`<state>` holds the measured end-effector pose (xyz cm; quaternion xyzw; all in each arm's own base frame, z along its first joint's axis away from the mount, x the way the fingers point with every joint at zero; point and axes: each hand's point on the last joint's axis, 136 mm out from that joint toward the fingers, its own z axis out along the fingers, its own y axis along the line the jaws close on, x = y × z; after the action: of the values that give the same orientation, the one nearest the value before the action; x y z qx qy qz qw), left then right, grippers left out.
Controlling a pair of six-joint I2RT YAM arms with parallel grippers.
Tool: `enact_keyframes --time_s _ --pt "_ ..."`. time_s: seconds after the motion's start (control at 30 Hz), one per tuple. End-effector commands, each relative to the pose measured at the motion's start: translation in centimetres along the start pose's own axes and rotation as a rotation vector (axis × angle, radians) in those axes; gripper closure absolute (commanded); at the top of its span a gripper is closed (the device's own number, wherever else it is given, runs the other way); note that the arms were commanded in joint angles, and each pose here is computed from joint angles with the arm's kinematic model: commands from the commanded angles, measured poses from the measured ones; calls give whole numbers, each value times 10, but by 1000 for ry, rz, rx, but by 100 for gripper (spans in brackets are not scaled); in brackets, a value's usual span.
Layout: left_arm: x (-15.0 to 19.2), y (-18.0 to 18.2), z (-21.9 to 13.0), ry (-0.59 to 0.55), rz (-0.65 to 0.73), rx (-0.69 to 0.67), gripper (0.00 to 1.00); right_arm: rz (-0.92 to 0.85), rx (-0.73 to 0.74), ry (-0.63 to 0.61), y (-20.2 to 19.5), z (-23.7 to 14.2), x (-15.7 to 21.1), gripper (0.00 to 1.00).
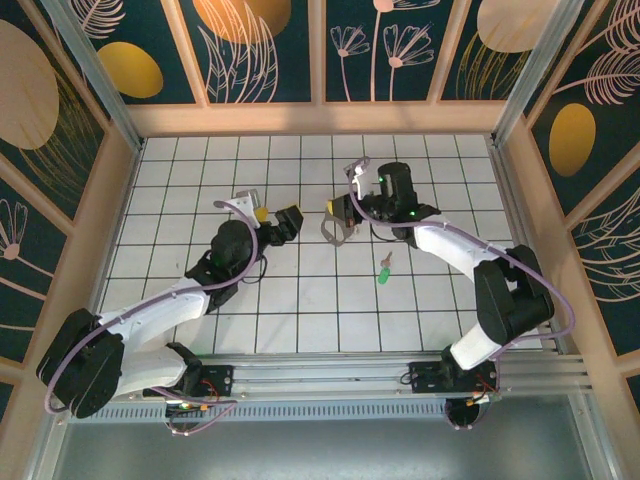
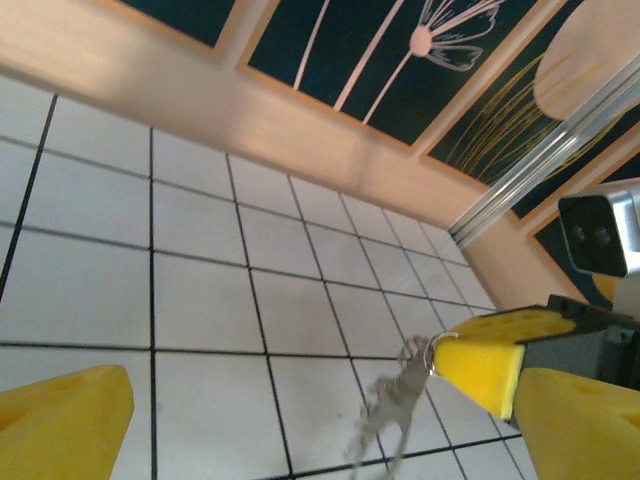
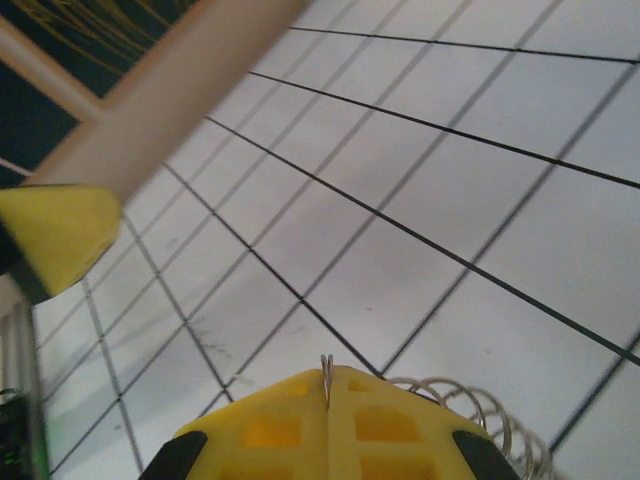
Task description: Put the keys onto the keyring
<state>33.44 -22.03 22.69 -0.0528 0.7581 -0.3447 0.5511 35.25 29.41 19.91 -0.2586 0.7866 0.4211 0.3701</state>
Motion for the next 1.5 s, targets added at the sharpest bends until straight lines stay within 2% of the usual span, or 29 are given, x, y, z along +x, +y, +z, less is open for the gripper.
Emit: enact_keyframes --time_s 0.0,0.23,0.5,0.73,0.8,1.03,1.23,1.47 --pt "-22 -22 -1 -12 34 90 4 -97 -183 -85 36 -21 -25 100" --pt "-45 -56 2 -3 102 237 18 -93 -272 -151 33 -39 -34 100" --pt "-43 -77 31 68 172 338 31 -93 -341 -176 31 -43 -42 100" --pt "-41 -95 52 142 170 494 53 -85 -395 -187 33 -49 -42 100" --pt "-35 -100 51 167 158 551 56 -77 -396 -194 31 -50 -42 100" --pt "-19 -119 45 243 97 733 62 -31 -404 -225 26 -50 -44 100" --pt "-12 -122 47 272 41 788 67 -13 -433 -243 29 -52 -45 100" --pt "-16 -127 53 260 23 810 66 -12 -444 -243 32 -54 -44 100"
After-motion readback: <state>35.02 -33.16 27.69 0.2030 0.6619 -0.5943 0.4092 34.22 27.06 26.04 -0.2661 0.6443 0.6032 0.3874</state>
